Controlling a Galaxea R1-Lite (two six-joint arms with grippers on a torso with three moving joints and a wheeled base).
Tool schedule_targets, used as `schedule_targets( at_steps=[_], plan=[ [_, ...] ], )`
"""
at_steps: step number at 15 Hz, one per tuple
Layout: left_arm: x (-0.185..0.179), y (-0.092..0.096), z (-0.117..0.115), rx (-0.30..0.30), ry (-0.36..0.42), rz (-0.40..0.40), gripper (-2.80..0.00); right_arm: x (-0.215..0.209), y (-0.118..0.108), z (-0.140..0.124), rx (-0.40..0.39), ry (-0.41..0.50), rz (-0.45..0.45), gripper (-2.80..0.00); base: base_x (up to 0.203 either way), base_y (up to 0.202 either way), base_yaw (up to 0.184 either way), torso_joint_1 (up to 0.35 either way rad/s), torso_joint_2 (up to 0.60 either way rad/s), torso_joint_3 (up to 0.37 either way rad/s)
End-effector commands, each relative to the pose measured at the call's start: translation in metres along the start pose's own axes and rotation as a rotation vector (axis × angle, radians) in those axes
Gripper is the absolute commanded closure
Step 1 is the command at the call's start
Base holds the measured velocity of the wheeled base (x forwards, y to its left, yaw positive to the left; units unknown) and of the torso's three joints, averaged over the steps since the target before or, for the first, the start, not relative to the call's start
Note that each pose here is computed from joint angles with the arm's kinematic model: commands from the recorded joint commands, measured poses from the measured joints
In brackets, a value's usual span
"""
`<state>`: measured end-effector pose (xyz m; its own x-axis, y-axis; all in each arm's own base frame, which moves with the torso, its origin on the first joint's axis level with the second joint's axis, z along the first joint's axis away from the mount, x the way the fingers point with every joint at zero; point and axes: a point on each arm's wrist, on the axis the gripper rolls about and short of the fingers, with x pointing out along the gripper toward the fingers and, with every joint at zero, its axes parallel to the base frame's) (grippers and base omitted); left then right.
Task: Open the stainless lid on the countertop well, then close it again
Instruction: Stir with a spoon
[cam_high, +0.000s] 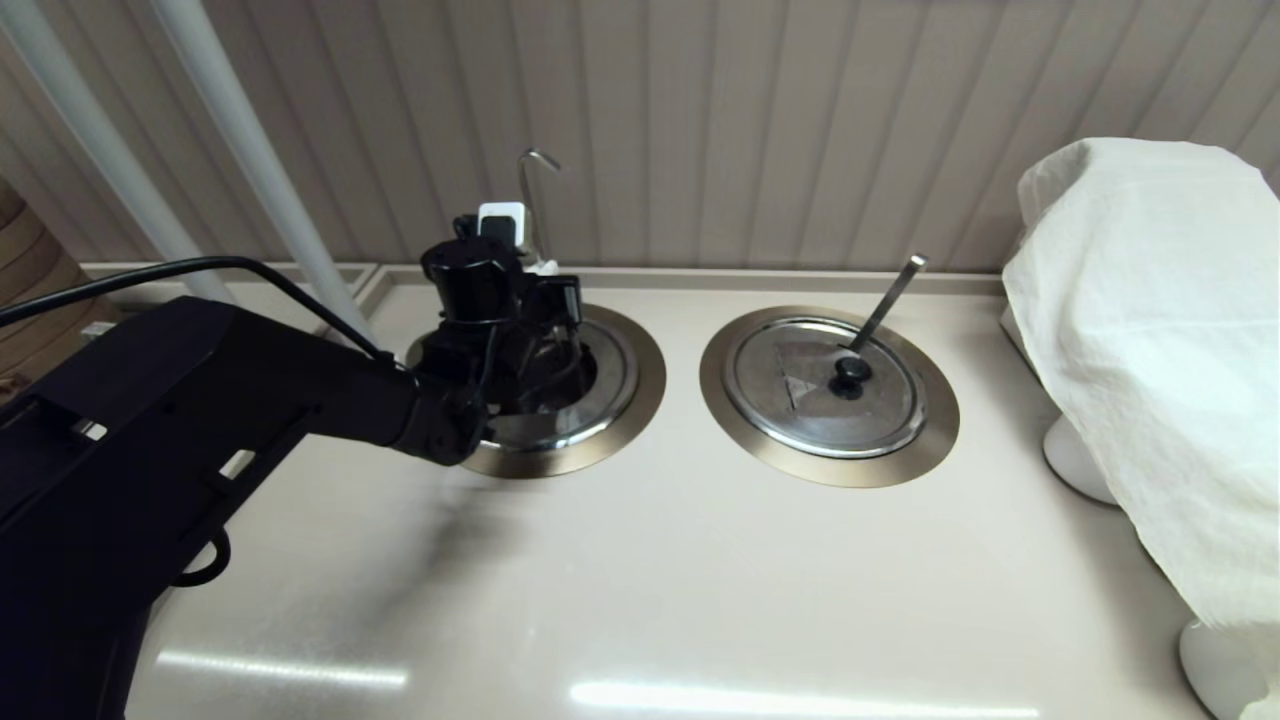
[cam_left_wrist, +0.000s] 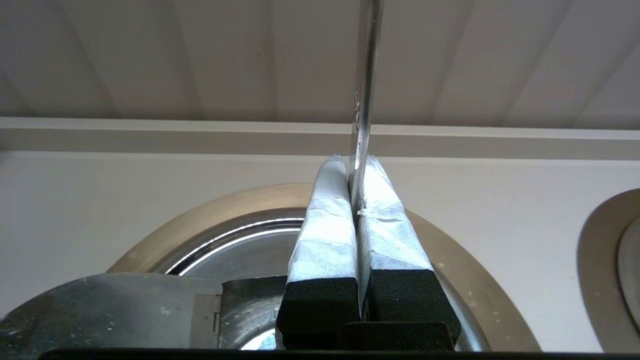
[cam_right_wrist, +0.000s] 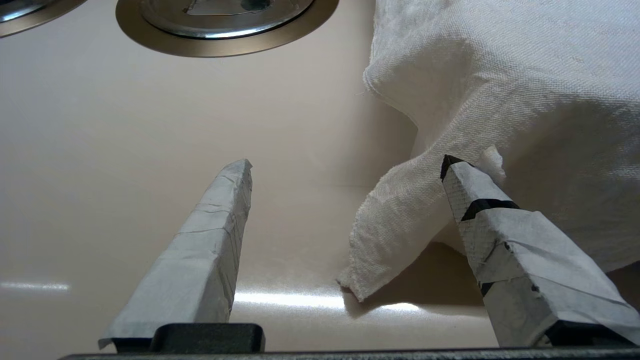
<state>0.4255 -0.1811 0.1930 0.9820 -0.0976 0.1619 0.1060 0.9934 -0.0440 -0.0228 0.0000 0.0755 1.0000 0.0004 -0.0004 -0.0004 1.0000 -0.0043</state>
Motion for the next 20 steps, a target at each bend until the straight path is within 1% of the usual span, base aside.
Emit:
schedule_targets(
  at_steps=[1,2,3,4,5,7,8,9,10,11,12,14,15,18,20],
  plan=[
    [-0.004,0.0,0.009,-0.01,-0.015,-0.003,0.0,0.0,0.0,0.0,0.0,0.0,0.0,-2.8,0.0,0.0,0.0,0.0,0.0,0.0],
    [-0.008,0.001,0.01,-0.019,0.008,-0.023,0.0,0.0,0.0,0.0,0.0,0.001,0.001,-2.8,0.0,0.0,0.0,0.0,0.0,0.0],
    [-0.015,0.002,0.01,-0.031,0.049,-0.067,0.0,0.0,0.0,0.0,0.0,0.0,0.0,-2.8,0.0,0.0,0.0,0.0,0.0,0.0],
    [-0.02,0.004,0.007,-0.029,0.096,-0.109,0.0,0.0,0.0,0.0,0.0,0.0,0.0,-2.8,0.0,0.0,0.0,0.0,0.0,0.0],
    [-0.023,0.008,0.001,-0.011,0.139,-0.123,0.0,0.0,0.0,0.0,0.0,0.001,0.001,-2.8,0.0,0.0,0.0,0.0,0.0,0.0],
    [-0.024,0.018,-0.008,0.066,0.181,-0.114,0.0,0.0,0.0,0.0,0.0,0.001,0.0,-2.8,0.0,0.0,0.0,0.0,0.0,0.0],
    [-0.023,0.019,-0.012,0.093,0.189,-0.108,0.0,0.0,0.0,0.0,0.0,0.001,0.001,-2.8,0.0,0.0,0.0,0.0,0.0,0.0],
    [-0.019,0.025,-0.018,0.137,0.191,-0.094,0.0,0.0,0.0,0.0,0.0,0.0,0.0,-2.8,0.0,0.0,0.0,0.0,0.0,0.0],
    [-0.014,0.026,-0.021,0.155,0.182,-0.086,0.0,0.0,0.0,0.0,0.0,0.0,0.0,-2.8,0.0,0.0,0.0,0.0,0.0,0.0],
    [-0.01,0.025,-0.021,0.146,0.158,-0.085,0.0,0.0,0.0,0.0,0.0,0.0,0.0,-2.8,0.0,0.0,0.0,0.0,0.0,0.0],
    [-0.004,0.023,-0.02,0.114,0.125,-0.082,0.0,0.0,0.0,0.0,0.0,0.0,0.0,-2.8,0.0,0.0,0.0,0.0,0.0,0.0],
    [0.004,0.013,-0.015,0.008,0.069,-0.061,0.0,0.0,0.0,0.0,0.0,0.001,0.001,-2.8,0.0,0.0,0.0,0.0,0.0,0.0],
    [0.006,0.007,-0.016,-0.025,0.06,-0.055,0.0,0.0,0.0,0.0,0.0,0.0,0.0,-2.8,0.0,0.0,0.0,0.0,0.0,0.0],
    [0.002,-0.005,-0.015,-0.064,0.063,-0.077,0.0,0.0,0.0,0.0,0.0,0.0,0.0,-2.8,0.0,0.0,0.0,0.0,0.0,0.0],
    [-0.005,-0.003,-0.015,-0.054,0.091,-0.081,0.0,0.0,0.0,0.0,0.0,0.001,0.0,-2.8,0.0,0.0,0.0,0.0,0.0,0.0]
  ],
)
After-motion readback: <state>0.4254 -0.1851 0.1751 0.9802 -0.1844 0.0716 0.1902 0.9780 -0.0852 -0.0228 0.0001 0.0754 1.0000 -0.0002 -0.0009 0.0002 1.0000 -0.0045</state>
